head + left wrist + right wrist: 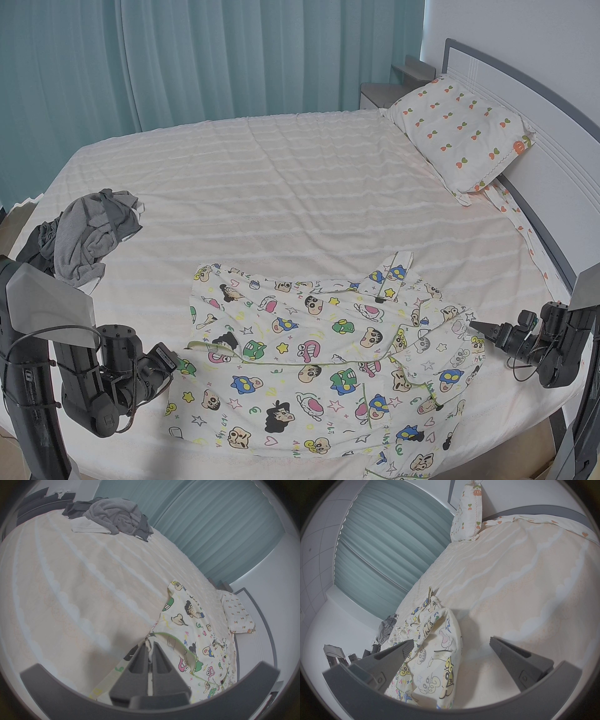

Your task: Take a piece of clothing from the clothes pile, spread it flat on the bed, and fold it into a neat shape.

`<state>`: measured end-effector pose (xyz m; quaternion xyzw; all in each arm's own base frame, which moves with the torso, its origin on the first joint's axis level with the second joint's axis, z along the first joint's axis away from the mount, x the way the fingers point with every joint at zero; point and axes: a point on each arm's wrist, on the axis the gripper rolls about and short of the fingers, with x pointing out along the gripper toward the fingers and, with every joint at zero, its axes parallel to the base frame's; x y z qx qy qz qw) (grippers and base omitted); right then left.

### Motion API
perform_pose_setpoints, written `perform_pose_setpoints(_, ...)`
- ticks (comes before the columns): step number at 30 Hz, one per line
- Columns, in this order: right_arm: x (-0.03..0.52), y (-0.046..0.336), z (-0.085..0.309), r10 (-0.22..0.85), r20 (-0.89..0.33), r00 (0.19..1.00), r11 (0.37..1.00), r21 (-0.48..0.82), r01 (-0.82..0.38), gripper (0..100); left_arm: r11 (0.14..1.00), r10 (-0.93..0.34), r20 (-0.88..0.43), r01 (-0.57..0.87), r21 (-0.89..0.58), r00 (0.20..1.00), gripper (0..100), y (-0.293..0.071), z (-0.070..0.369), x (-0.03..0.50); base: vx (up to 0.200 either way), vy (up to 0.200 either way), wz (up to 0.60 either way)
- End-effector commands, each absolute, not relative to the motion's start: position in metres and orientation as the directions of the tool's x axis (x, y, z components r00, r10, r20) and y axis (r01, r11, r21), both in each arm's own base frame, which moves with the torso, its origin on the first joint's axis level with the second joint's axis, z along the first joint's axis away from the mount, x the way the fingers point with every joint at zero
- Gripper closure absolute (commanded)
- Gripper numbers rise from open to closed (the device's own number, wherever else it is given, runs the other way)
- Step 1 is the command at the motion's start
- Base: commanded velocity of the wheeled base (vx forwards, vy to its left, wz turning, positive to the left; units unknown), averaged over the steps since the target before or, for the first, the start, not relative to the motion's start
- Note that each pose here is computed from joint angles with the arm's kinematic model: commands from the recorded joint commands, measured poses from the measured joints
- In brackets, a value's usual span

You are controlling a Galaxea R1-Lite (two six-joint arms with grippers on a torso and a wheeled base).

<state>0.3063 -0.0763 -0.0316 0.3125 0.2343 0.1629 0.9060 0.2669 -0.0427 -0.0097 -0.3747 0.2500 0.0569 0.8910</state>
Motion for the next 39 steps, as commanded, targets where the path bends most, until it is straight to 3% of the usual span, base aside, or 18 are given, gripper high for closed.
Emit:
perform_pose_setpoints(1, 0.306, -0.076, -0.033, 0.442, -0.326, 0.836, 0.751, 0.644, -0.146, 0, 0.725, -0.097, -0.516, -0.295, -0.622, 0.851, 100, -0.048, -0.026, 0.267, 0.0, 0.0, 0.0)
perform_pose_setpoints(5, 0.306, -0.076, -0.034, 0.442, -0.327, 0.835, 0.751, 0.645, -0.145, 0, 0.74, -0.106, -0.53, -0.29, -0.607, 0.841, 100, -0.05, -0.029, 0.264, 0.0, 0.0, 0.0)
perform_pose_setpoints(6, 0.306, -0.076, -0.034, 0.442, -0.327, 0.835, 0.751, 0.645, -0.145, 0, 0.742, -0.107, -0.53, -0.287, -0.605, 0.841, 0, -0.051, -0.029, 0.264, 0.0, 0.0, 0.0)
perform_pose_setpoints(15, 0.308, -0.079, -0.028, 0.433, -0.31, 0.846, 0.756, 0.636, -0.154, 0, 0.735, -0.023, -0.497, -0.323, -0.597, 0.867, 0, -0.047, -0.019, 0.264, 0.0, 0.0, 0.0)
perform_pose_setpoints(26, 0.311, -0.106, 0.033, 0.311, -0.147, 0.939, 0.819, 0.542, -0.187, 0, 0.699, -0.104, -0.418, -0.232, -0.677, 0.903, 0, -0.032, 0.022, 0.244, 0.0, 0.0, 0.0)
perform_pose_setpoints(29, 0.32, -0.091, 0.062, 0.355, -0.094, 0.93, 0.786, 0.569, -0.242, 0, 0.663, -0.134, -0.394, -0.213, -0.718, 0.909, 0, -0.027, 0.03, 0.242, 0.0, 0.0, 0.0)
perform_pose_setpoints(34, 0.337, -0.071, 0.071, 0.42, -0.112, 0.901, 0.76, 0.586, -0.281, 0, 0.624, -0.164, -0.383, -0.205, -0.754, 0.909, 0, -0.028, 0.033, 0.241, 0.0, 0.0, 0.0)
perform_pose_setpoints(35, 0.362, -0.034, 0.091, 0.496, -0.186, 0.848, 0.713, 0.645, -0.275, 0, 0.606, -0.183, -0.38, -0.2, -0.77, 0.907, 0, -0.027, 0.035, 0.237, 0.0, 0.0, 0.0)
perform_pose_setpoints(38, 0.385, -0.003, 0.1, 0.493, -0.218, 0.842, 0.669, 0.714, -0.206, 0, 0.598, -0.185, -0.388, -0.21, -0.773, 0.903, 0, -0.027, 0.035, 0.234, 0.0, 0.0, 0.0)
perform_pose_setpoints(39, 0.402, 0.019, 0.101, 0.492, -0.209, 0.845, 0.618, 0.767, -0.171, 0, 0.586, -0.205, -0.397, -0.213, -0.782, 0.894, 0, -0.028, 0.034, 0.232, 0.0, 0.0, 0.0)
